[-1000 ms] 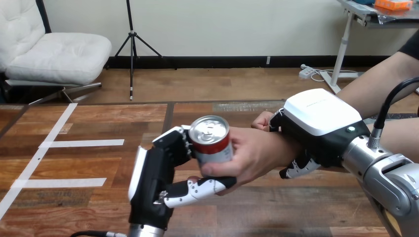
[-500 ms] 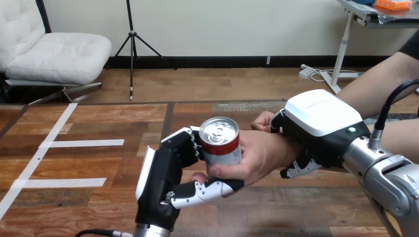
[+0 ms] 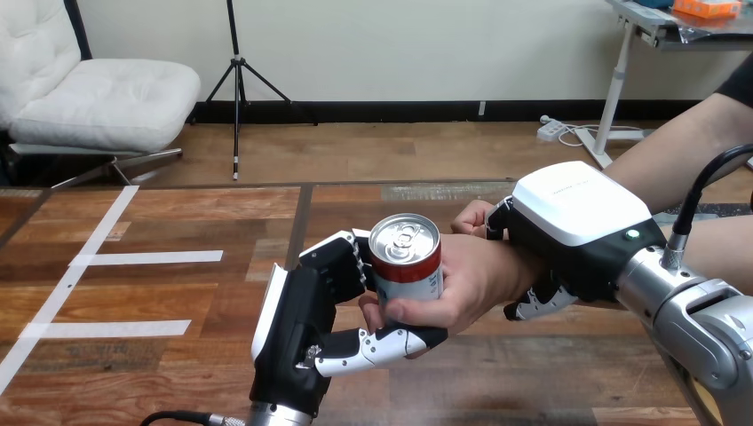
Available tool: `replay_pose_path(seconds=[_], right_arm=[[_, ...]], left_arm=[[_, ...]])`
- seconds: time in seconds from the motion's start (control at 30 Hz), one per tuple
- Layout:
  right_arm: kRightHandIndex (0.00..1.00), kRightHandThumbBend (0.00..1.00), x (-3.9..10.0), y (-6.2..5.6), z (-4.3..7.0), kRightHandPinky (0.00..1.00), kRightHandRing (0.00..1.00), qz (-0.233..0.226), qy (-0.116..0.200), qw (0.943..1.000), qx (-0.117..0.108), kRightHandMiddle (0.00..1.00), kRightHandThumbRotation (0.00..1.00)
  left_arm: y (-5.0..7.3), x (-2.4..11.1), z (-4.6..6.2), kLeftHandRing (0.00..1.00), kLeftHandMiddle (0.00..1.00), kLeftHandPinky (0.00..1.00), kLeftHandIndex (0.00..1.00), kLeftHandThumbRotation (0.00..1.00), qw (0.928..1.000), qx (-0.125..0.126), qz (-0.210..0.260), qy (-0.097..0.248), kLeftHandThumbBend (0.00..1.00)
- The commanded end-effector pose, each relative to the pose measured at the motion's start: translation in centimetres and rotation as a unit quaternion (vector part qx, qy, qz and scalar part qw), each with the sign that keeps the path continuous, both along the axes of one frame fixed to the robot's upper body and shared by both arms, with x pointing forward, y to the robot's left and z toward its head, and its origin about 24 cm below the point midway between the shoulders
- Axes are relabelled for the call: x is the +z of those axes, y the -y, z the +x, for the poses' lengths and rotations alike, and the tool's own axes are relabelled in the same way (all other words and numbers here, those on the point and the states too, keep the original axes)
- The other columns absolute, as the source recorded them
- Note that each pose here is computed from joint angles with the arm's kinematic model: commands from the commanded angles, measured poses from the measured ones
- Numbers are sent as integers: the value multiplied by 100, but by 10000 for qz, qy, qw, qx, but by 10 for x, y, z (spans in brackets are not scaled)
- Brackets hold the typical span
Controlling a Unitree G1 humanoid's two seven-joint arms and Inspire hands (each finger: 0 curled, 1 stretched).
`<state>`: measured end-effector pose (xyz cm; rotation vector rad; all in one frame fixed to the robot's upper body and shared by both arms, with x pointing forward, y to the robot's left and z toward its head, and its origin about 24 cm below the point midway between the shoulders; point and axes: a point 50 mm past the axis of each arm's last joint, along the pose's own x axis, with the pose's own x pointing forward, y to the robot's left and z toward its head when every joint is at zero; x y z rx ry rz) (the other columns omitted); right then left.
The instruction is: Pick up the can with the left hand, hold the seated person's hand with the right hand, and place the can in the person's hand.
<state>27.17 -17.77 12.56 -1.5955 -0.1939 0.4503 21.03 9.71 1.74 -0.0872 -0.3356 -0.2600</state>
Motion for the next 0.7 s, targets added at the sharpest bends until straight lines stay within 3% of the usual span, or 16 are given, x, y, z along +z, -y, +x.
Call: replay_pose_path(seconds=[0.0,0.67], right_arm=[[50,70,10,4,9,29,36,147,300,9994,-130,45,0],[50,68,10,4,10,30,37,83,261,9995,-172,46,0]], left_arm=[[32,31,8,43,47,37,49,0,9954,-584,-158,743,75],[29,30,9,43,48,36,51,0,9955,-599,16,740,73]])
